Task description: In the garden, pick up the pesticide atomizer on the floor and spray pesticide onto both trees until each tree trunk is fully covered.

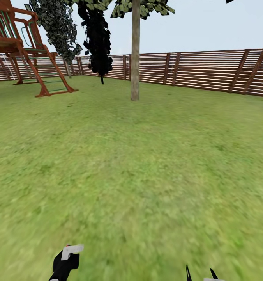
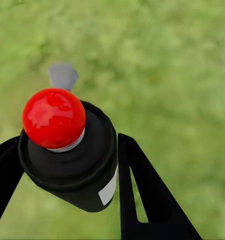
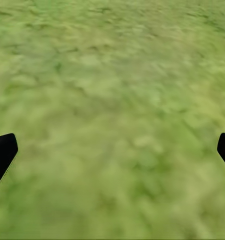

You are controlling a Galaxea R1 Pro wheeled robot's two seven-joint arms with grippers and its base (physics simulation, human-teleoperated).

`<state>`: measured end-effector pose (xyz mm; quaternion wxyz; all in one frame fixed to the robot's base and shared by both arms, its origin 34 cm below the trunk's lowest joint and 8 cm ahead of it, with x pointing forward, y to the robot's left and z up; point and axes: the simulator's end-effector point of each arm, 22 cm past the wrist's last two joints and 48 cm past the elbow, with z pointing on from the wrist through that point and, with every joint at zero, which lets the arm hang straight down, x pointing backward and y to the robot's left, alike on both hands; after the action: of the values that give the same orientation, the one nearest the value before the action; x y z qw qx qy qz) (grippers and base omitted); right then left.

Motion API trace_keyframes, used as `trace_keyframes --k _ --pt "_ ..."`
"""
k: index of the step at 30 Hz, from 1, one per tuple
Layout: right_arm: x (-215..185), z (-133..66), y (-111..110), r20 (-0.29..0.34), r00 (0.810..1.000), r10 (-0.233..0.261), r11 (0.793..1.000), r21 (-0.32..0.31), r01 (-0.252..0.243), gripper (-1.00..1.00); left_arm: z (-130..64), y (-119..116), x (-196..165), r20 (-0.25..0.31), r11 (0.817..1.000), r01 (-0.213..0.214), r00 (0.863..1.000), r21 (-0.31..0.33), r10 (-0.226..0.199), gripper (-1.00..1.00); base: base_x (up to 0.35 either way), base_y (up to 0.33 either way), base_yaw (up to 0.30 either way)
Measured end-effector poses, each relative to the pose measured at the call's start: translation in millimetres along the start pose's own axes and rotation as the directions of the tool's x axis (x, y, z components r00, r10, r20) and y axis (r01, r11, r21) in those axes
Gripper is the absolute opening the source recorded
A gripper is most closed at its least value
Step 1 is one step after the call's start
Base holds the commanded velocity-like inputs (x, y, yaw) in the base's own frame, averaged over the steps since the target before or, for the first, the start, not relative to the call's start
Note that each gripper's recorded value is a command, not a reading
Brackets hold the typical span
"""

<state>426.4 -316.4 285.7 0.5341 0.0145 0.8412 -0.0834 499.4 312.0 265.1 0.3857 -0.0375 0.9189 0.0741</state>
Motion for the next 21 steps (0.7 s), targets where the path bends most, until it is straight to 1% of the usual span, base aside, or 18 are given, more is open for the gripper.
trace_keyframes --k 21 --pt "0.0 0.0 0.0 0.000 1.000 0.000 1.000 0.000 0.000 1.00 0.3 -0.1 -0.7 0.001 1.000 0.000 1.000 0.000 0.000 -1.00 0.340 0.000 0.000"
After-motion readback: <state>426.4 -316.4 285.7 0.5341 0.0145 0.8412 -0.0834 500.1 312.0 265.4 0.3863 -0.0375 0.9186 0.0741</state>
